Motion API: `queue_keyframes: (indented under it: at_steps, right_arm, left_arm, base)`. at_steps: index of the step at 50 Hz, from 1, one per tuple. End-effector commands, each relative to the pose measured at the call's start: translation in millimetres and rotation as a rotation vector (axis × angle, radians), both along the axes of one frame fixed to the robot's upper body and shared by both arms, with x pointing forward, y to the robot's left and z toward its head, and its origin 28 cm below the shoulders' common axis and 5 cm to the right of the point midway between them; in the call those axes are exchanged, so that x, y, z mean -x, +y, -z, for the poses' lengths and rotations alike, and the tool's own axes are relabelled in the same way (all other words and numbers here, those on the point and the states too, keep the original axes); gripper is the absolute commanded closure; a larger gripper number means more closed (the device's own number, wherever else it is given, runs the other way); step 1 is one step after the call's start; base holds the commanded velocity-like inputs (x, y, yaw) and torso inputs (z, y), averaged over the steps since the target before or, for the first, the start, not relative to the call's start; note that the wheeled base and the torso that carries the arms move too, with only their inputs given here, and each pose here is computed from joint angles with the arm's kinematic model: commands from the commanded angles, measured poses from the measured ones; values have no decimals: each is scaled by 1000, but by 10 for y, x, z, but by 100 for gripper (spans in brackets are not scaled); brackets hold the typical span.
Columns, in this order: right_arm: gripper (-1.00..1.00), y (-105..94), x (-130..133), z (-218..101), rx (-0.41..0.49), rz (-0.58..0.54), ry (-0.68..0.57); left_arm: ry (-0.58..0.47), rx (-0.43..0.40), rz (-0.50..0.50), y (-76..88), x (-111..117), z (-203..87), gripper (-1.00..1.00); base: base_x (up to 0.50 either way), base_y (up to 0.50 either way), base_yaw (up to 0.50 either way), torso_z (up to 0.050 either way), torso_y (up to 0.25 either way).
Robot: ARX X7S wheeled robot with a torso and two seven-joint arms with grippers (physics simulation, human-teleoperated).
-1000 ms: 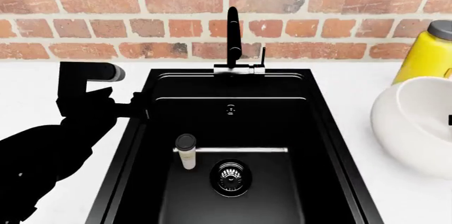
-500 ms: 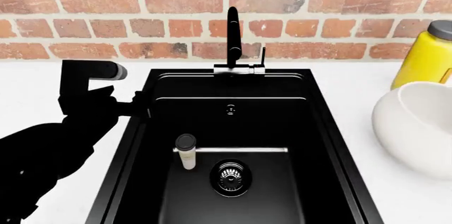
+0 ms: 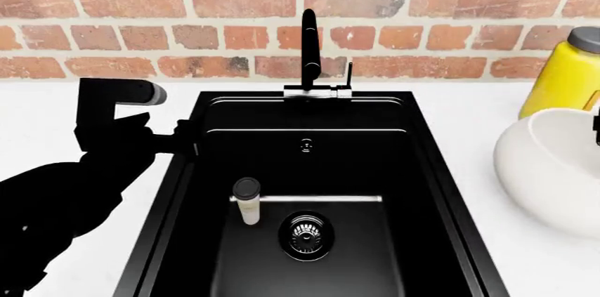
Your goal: Pick the cup and bowl from the sink and place them on the counter for drying.
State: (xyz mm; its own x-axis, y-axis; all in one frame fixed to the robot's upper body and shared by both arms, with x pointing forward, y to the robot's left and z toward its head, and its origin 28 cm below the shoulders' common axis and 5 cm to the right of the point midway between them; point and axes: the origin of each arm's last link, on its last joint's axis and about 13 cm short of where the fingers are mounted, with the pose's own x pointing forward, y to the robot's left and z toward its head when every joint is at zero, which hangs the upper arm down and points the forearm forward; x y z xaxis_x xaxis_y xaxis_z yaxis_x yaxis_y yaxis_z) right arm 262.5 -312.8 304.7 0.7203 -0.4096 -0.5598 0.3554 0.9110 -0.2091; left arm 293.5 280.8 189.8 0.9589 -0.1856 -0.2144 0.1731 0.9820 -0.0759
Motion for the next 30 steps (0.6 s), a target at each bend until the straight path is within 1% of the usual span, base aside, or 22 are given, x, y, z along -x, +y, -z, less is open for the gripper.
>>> queue_keyframes:
  at_steps: [1, 5, 8, 13, 16, 20, 21, 23, 24, 29, 30]
  right_arm:
    - [-100, 209, 129, -207, 7, -105, -87]
    - [-100, 336, 110, -222, 9, -164, -131]
    - [-100, 405, 108, -248, -7, -194, -173]
    - [-100, 501, 131, -268, -48, -236, -263]
    - [-100, 560, 181, -317, -93, -265, -339]
    - [-100, 619, 231, -338, -103, -303, -367]
    - [-100, 641, 242, -347, -124, -322, -390]
    - [-100, 692, 276, -344, -135, -363, -411]
    - [-100, 705, 281, -340, -152, -364, -419]
    - [-100, 837, 317, -316, -165, -416, -457]
    - [-100, 849, 322, -318, -168, -419, -463]
  left_arm:
    - [-1, 1, 6, -13, 1, -3, -100]
    - [0, -3, 12, -39, 1, -18, -100]
    - [-1, -6, 14, -52, -4, -29, -100]
    - [2, -12, 17, -49, 13, -34, -100]
    - [2, -16, 23, -88, 6, -37, -100]
    - [0, -18, 27, -98, 8, -44, -100]
    - [0, -18, 27, -103, 2, -44, -100]
    - [2, -19, 28, -100, 10, -38, -100]
    - [4, -20, 28, -120, 5, -33, -100]
    - [12, -41, 55, -223, 35, -39, -100]
    - [13, -43, 56, -213, 49, -46, -100]
  base:
    - [0, 0, 0, 0, 0]
    - [0, 0, 0, 0, 0]
    - [0, 0, 0, 0, 0]
    - [0, 0, 0, 0, 0]
    - [0, 0, 0, 0, 0]
    - [0, 0, 0, 0, 0]
    - [0, 0, 0, 0, 0]
    - [0, 0, 0, 0, 0]
    - [0, 0, 0, 0, 0]
    - [0, 0, 0, 0, 0]
    - [0, 0, 0, 0, 0]
